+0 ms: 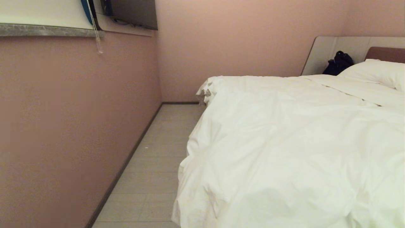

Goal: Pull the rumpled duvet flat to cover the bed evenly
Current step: Flatten the corners of the folded blanket

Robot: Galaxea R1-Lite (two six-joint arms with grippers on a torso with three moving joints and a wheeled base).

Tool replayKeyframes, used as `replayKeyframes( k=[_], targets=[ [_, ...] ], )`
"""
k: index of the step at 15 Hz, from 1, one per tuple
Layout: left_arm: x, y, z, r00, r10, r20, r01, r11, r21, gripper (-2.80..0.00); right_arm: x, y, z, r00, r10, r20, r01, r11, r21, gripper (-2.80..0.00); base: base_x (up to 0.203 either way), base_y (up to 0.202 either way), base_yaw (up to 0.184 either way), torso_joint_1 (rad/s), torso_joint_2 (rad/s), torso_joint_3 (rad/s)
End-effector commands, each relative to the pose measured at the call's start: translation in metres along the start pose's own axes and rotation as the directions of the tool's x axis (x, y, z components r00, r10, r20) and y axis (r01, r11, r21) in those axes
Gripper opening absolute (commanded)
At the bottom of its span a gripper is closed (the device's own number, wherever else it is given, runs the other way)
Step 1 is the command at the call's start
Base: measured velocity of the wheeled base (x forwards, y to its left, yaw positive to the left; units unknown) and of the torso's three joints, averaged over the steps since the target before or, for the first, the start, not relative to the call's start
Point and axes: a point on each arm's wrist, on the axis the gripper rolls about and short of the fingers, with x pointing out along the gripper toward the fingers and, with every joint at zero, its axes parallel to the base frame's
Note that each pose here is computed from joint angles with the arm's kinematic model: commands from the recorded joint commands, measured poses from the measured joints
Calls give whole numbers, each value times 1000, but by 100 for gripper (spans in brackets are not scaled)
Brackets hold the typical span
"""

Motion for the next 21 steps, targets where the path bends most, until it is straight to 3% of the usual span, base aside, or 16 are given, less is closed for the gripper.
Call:
replayKeyframes(
  k=[1,2,4,7,9,11,13,15,16,17,19,21],
  targets=[
    [0,0,0,1000,1,0,-1,1000,0,-280,7,-1,2,994,-20,-103,31,994,109,-280,0,0,0,0,0,0],
    [0,0,0,1000,1,0,-1,1000,0,-280,14,-1,2,987,-32,-156,63,978,199,-280,0,0,0,0,0,0],
    [0,0,0,1000,1,0,-1,1000,0,-280,33,-2,4,953,-46,-300,159,917,365,-280,0,0,0,0,0,0],
    [0,0,0,1000,1,0,-1,1000,0,-280,60,-4,13,888,-112,-445,339,815,470,-280,0,0,0,0,0,0],
    [0,0,0,1000,1,0,-1,1000,2,-280,76,-6,24,856,-175,-487,426,773,470,-280,0,0,0,0,0,0],
    [0,0,0,1000,1,0,-1,1000,2,-280,95,-8,26,800,-228,-555,513,739,436,-280,0,0,0,0,0,0],
    [0,0,0,1000,1,0,-1,1000,2,-280,121,-16,23,700,-288,-653,631,677,379,-280,0,0,0,0,0,0],
    [0,0,0,1000,1,2,-1,1000,3,-280,139,-33,22,620,-358,-698,731,587,348,-280,0,0,0,0,0,0],
    [0,0,0,1000,1,2,-1,1000,5,-280,144,-42,24,618,-368,-695,740,570,356,-280,0,0,0,0,0,0],
    [0,0,0,1000,1,2,-1,1000,5,-280,146,-49,25,630,-360,-689,732,571,371,-280,0,0,0,0,0,0],
    [0,0,0,1000,1,2,-1,1000,6,-280,145,-60,26,673,-303,-675,683,604,410,-280,0,0,0,0,0,0],
    [0,0,0,1000,1,2,-1,1000,6,-280,138,-68,18,731,-211,-649,594,665,453,-280,0,0,0,0,0,0]
  ],
)
